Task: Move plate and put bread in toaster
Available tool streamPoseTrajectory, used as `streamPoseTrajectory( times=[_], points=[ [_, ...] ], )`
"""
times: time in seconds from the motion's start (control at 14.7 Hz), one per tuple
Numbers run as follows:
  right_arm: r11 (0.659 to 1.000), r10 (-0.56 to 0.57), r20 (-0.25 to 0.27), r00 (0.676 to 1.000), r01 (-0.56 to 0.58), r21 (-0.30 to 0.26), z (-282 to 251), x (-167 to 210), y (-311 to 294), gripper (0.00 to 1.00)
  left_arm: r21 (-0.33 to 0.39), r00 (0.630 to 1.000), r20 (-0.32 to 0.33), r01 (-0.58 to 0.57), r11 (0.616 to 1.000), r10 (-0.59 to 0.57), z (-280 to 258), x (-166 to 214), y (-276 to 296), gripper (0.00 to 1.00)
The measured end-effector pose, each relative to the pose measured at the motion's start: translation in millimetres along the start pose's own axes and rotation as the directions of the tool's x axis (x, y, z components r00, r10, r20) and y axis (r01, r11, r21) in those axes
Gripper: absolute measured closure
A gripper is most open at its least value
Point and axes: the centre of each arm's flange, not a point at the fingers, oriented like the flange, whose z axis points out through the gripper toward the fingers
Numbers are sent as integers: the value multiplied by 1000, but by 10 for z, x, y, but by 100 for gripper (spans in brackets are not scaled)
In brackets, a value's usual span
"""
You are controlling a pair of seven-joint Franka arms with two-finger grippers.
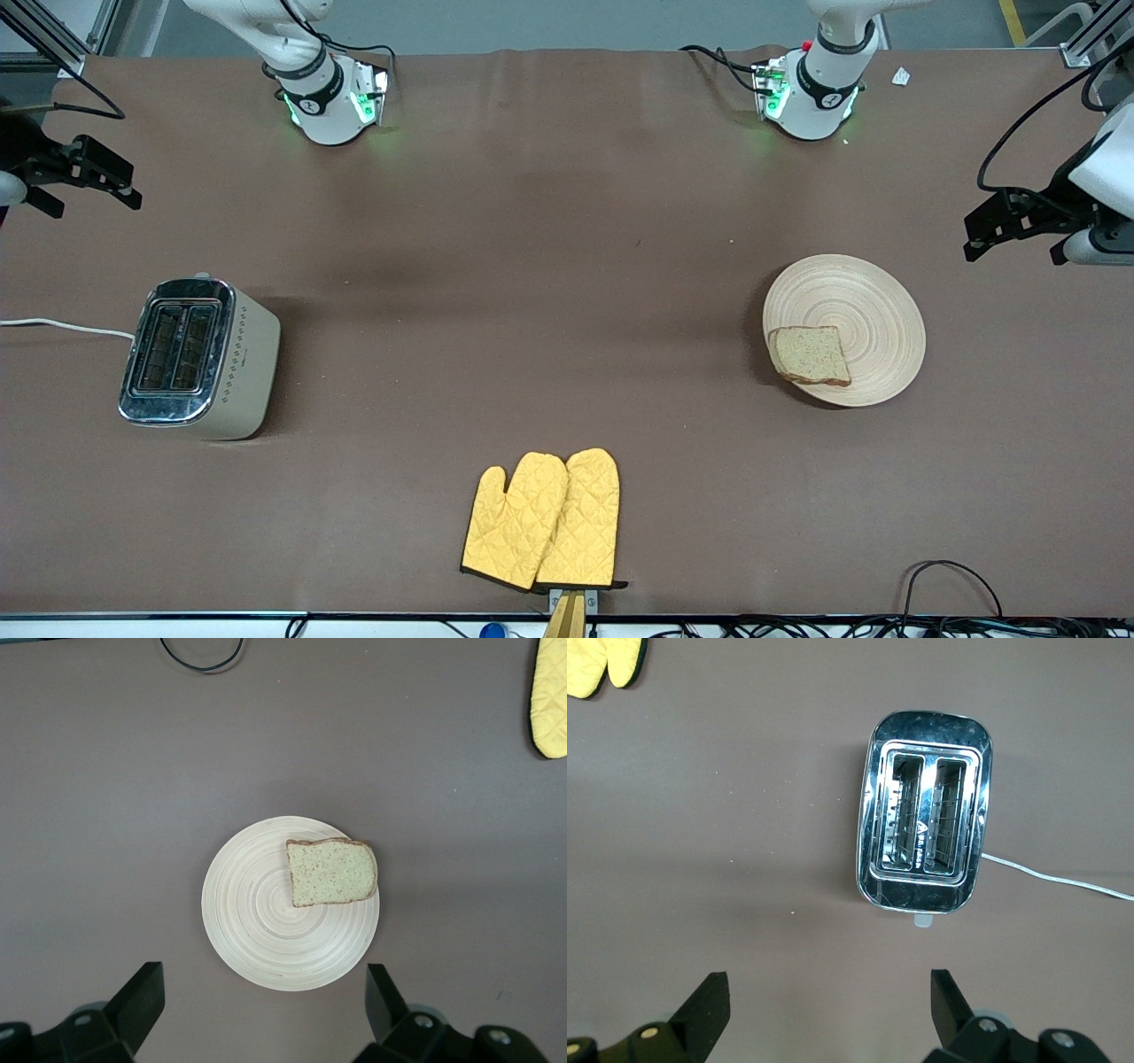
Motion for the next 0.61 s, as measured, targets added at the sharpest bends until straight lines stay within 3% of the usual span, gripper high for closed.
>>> streamPoseTrajectory(
  times=[0.34, 0.61],
  points=[
    [1000, 0, 0, 1000, 0, 0, 0, 1, -3, 0, -4, 1000, 24, 5, 1000, -5, 105, 38, -41, 0],
    [1000, -1, 0, 1000, 1, 0, 1, 2, -5, 0, -25, 995, 98, 20, 999, -18, 540, 180, -294, 0]
  ],
)
